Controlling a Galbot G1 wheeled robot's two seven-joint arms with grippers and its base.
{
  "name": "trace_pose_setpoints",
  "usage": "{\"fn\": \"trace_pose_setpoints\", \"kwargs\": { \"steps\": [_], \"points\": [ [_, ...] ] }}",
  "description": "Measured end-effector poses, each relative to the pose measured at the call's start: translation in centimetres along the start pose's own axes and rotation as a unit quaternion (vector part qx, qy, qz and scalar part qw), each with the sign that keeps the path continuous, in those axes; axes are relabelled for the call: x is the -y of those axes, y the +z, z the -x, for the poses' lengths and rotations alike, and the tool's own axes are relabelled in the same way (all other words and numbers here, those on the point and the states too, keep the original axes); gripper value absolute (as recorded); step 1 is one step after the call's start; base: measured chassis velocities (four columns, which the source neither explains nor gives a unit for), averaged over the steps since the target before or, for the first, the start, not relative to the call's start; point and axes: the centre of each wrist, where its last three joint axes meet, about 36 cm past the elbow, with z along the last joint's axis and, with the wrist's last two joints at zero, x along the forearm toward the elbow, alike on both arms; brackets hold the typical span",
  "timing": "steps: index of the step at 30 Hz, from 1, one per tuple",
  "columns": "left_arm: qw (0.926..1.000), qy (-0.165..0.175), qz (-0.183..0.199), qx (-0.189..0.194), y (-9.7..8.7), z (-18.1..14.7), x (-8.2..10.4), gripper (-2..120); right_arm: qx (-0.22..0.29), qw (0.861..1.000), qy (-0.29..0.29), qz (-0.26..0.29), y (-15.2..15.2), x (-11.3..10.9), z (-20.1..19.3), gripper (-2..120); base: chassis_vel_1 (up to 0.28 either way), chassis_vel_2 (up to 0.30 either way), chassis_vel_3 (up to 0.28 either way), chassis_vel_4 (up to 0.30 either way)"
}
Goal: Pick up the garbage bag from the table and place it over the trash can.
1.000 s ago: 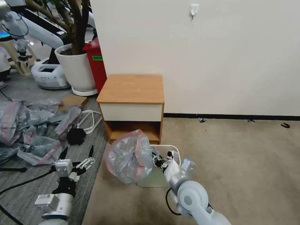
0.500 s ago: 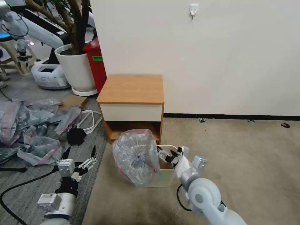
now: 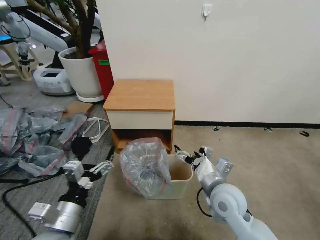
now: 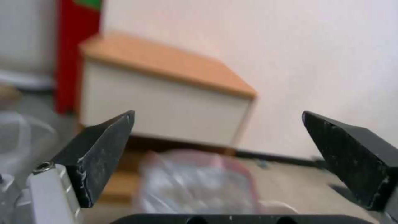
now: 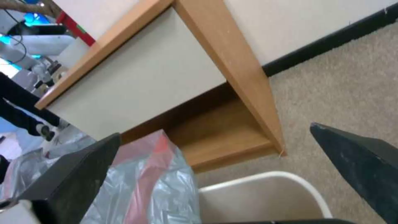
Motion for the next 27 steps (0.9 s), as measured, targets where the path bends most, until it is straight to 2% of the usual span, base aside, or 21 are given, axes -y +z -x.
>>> {"fn": "trace_pose_setpoints", "kwargs": {
  "steps": [2,5,6,9,12,19,27],
  "points": [
    [0.9998,0.007,-0.013,-0.010,0.0,0.3,0.2,98,0.003,1.000,0.000,0.000,-0.2,0.0,-0.1,109,0.000,0.000,0.000,0.000],
    [0.9970,0.025,-0.050,-0.053,1.1,2.0,0.5,91,0.009,1.000,-0.001,0.002,-0.6,-0.1,-0.6,103,0.000,0.000,0.000,0.000],
    [0.9970,0.025,-0.050,-0.053,1.1,2.0,0.5,91,0.009,1.000,-0.001,0.002,-0.6,-0.1,-0.6,103,0.000,0.000,0.000,0.000],
    [0.9948,0.019,-0.059,-0.080,2.5,3.5,0.4,77,0.008,1.000,0.002,0.006,-0.2,-0.1,-1.0,96,0.000,0.000,0.000,0.000],
    [0.9929,0.006,-0.060,-0.102,3.1,4.1,0.7,74,0.007,1.000,0.005,0.007,0.0,0.0,-1.2,96,0.000,0.000,0.000,0.000],
    [0.9868,-0.042,-0.026,-0.154,3.1,5.0,1.1,65,0.008,1.000,0.013,0.010,0.6,0.1,-1.5,95,0.000,0.000,0.000,0.000],
    [0.9776,-0.078,0.006,-0.196,2.7,6.1,1.4,67,0.009,1.000,0.017,0.013,1.1,0.0,-1.9,93,0.000,0.000,0.000,0.000]
  ]
}}
